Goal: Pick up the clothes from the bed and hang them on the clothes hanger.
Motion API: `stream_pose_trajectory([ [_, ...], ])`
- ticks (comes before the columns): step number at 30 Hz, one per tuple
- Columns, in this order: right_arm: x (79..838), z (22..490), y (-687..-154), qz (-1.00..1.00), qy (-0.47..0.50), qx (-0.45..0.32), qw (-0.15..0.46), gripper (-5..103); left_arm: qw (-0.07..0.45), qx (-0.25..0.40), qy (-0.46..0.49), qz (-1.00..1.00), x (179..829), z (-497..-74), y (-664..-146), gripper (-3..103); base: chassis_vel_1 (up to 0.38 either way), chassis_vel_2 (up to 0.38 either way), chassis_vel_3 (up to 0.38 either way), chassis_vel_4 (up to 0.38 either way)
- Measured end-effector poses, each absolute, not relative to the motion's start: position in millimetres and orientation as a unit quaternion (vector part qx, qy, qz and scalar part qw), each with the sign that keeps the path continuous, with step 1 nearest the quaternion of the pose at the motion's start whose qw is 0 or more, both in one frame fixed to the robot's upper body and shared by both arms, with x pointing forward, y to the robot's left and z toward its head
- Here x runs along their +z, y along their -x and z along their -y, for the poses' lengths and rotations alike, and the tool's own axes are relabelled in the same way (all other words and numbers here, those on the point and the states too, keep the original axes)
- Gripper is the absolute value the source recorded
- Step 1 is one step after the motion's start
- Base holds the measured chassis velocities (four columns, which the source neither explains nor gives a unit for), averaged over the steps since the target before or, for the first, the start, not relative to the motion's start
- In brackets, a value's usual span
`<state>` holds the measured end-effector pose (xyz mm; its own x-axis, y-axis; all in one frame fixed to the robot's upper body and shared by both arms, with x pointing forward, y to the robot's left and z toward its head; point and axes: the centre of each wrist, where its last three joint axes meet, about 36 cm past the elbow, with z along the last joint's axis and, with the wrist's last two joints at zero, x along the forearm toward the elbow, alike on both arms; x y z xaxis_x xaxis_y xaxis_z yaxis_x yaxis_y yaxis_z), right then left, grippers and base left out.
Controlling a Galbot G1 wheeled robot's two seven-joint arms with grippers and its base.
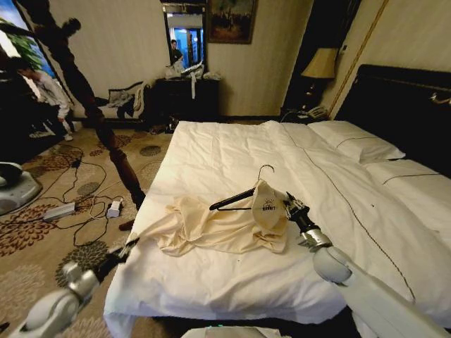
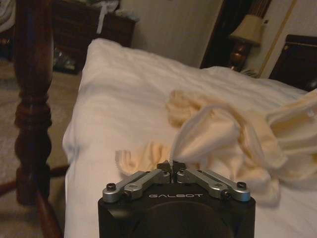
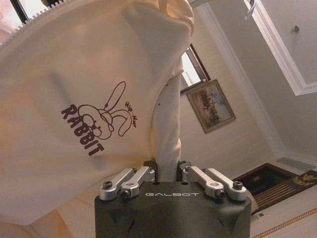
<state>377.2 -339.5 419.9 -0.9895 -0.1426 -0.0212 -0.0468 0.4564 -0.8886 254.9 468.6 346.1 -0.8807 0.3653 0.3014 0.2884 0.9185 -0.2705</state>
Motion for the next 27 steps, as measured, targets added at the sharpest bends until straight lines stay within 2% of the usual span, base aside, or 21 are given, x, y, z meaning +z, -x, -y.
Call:
stream_pose_trajectory([
  [11,414,341,-375,-0.851,0.056,-0.52,0.042,18,0.221,0.088,0.185,0.954,331,-467,-194,1,0.0,0.0,0.0,0.0],
  [18,414,340,-376,-0.853,0.052,-0.518,0.044,18,0.227,0.072,0.192,0.952,330,-465,-183,1,0.0,0.0,0.0,0.0],
  [24,412,339,-371,-0.852,0.054,-0.518,0.041,18,0.23,0.027,0.196,0.953,334,-471,-187,0,0.0,0.0,0.0,0.0],
  [27,410,339,-370,-0.853,0.054,-0.517,0.04,18,0.213,0.014,0.2,0.956,352,-465,-198,16,0.0,0.0,0.0,0.0],
])
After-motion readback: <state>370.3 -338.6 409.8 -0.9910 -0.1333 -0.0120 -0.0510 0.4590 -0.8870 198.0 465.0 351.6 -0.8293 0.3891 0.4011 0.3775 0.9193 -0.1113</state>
